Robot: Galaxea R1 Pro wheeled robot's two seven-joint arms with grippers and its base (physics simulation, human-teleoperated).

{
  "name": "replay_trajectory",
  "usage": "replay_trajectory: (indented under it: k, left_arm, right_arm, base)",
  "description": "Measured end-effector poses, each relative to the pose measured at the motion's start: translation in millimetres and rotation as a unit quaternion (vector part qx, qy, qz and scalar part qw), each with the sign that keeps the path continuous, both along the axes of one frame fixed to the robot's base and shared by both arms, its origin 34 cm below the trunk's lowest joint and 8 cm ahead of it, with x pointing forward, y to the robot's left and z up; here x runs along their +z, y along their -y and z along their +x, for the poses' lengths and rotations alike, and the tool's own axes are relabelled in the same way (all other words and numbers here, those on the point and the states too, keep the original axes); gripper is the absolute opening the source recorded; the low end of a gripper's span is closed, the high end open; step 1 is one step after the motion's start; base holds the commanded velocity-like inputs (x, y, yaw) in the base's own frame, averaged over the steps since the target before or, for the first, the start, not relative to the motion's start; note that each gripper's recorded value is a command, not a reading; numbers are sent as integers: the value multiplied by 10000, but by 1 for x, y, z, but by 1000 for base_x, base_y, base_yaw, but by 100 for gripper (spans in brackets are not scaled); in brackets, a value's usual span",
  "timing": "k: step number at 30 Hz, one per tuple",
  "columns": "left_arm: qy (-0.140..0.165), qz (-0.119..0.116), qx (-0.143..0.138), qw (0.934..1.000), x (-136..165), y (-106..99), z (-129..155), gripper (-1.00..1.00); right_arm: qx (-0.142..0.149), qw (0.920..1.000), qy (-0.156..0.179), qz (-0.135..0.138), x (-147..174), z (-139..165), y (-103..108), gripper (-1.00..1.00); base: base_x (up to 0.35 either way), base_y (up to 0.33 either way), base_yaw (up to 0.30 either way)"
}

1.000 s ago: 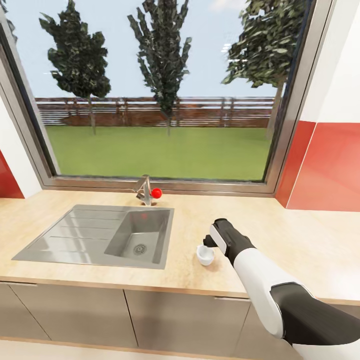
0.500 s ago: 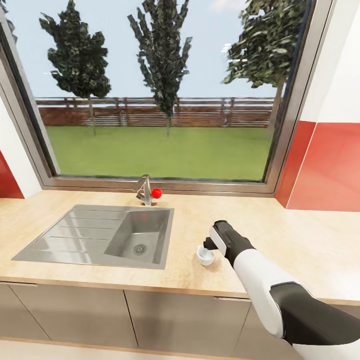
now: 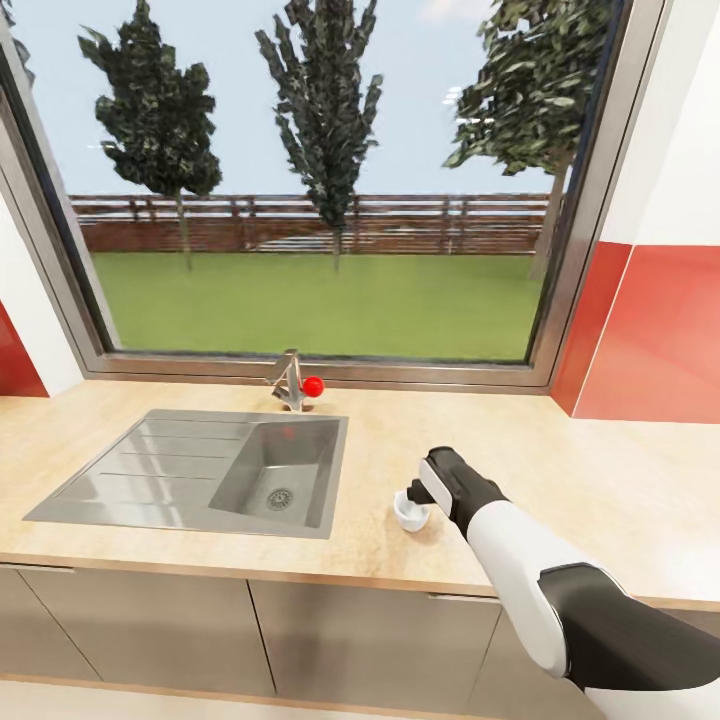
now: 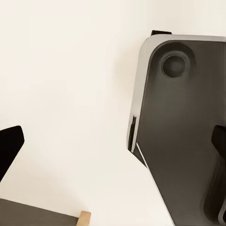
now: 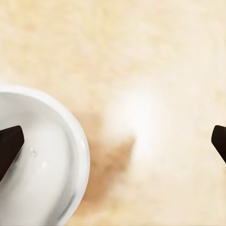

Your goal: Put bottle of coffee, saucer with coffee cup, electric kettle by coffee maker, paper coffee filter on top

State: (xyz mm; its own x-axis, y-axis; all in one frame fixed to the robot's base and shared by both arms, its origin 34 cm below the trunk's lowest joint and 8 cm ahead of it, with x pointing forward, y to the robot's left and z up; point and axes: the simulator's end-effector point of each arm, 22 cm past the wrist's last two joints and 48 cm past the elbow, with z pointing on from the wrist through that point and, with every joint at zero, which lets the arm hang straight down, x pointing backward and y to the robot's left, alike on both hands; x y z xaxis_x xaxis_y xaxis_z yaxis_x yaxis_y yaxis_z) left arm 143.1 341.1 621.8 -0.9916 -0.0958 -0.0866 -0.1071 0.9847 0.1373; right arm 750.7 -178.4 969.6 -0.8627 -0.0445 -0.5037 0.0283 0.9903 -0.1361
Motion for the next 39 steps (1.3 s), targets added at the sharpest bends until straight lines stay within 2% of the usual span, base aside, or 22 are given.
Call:
replay_trajectory:
  k: [7, 16, 32, 39]
  left_arm:
    - [1, 4, 0, 10000, 0, -1, 0, 100]
    - [1, 3, 0, 10000, 0, -1, 0, 100]
    - [-4, 2, 0, 10000, 0, 0, 0, 100]
    - [-11, 1, 0, 10000, 0, 0, -1, 100]
  right_arm:
    - [-6, 10000, -62, -11, -7, -4, 1, 100]
    - [-54, 10000, 28, -5, -16, -4, 2, 100]
    - [-54, 10000, 16, -3, -17, -5, 2, 100]
    - [-45, 10000, -77, -10, -25, -11, 2, 100]
  base:
    - [0, 0, 0]
    - [0, 0, 0]
    - [0, 0, 0]
    - [0, 0, 0]
